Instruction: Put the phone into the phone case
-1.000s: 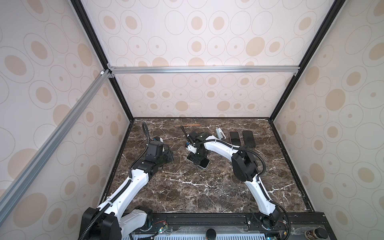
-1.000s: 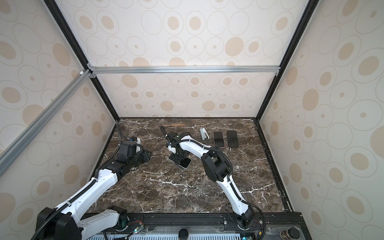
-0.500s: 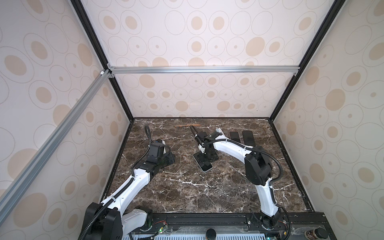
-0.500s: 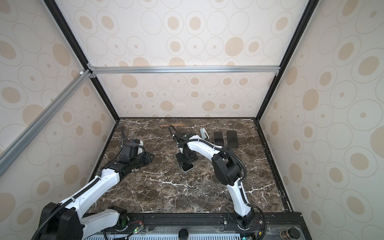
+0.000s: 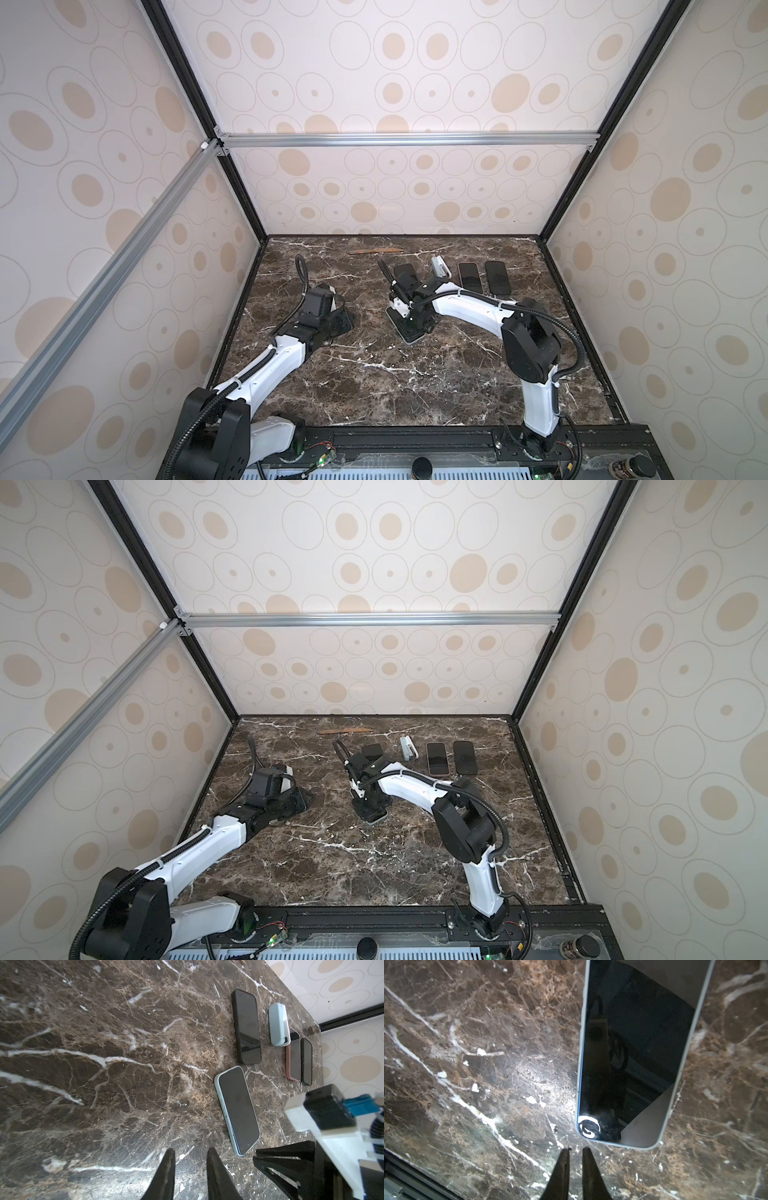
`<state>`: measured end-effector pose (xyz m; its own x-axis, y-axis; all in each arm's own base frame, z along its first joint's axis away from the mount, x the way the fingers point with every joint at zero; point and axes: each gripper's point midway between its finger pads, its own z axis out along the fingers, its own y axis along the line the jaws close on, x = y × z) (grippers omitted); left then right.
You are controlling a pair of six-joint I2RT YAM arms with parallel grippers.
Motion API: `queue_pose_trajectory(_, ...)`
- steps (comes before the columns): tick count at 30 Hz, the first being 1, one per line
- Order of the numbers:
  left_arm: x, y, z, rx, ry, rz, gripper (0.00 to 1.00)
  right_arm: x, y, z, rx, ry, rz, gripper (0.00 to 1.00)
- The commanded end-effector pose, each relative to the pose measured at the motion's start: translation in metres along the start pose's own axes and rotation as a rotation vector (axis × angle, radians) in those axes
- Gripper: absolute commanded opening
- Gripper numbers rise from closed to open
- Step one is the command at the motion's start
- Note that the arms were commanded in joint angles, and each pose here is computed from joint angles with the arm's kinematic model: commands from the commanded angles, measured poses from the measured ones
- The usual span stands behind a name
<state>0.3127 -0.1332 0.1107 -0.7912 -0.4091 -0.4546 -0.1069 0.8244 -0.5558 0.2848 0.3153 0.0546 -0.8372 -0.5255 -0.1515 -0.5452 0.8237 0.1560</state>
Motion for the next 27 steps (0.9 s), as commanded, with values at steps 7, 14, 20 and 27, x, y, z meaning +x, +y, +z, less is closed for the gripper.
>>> queue_pose_trajectory(7, 0.0, -0.004, -0.004, 0.015, -0.013, -0.005, 0.27, 0.004, -0.017, 0.028, 0.086, 0.038, -0.008, 0.11)
queue_pose_trajectory(14, 0.001, -0.003, -0.002, 0.011, -0.008, -0.001, 0.27, 0.017, -0.019, 0.042, 0.079, 0.1, 0.006, 0.06)
queue_pose_trajectory(20, 0.003, -0.001, -0.001, 0.009, -0.006, -0.008, 0.28, 0.046, -0.025, 0.061, 0.087, 0.188, 0.026, 0.07)
queue_pose_trajectory(27, 0.011, 0.007, 0.007, -0.007, 0.007, -0.023, 0.28, 0.088, -0.043, 0.097, 0.138, 0.301, 0.042, 0.07)
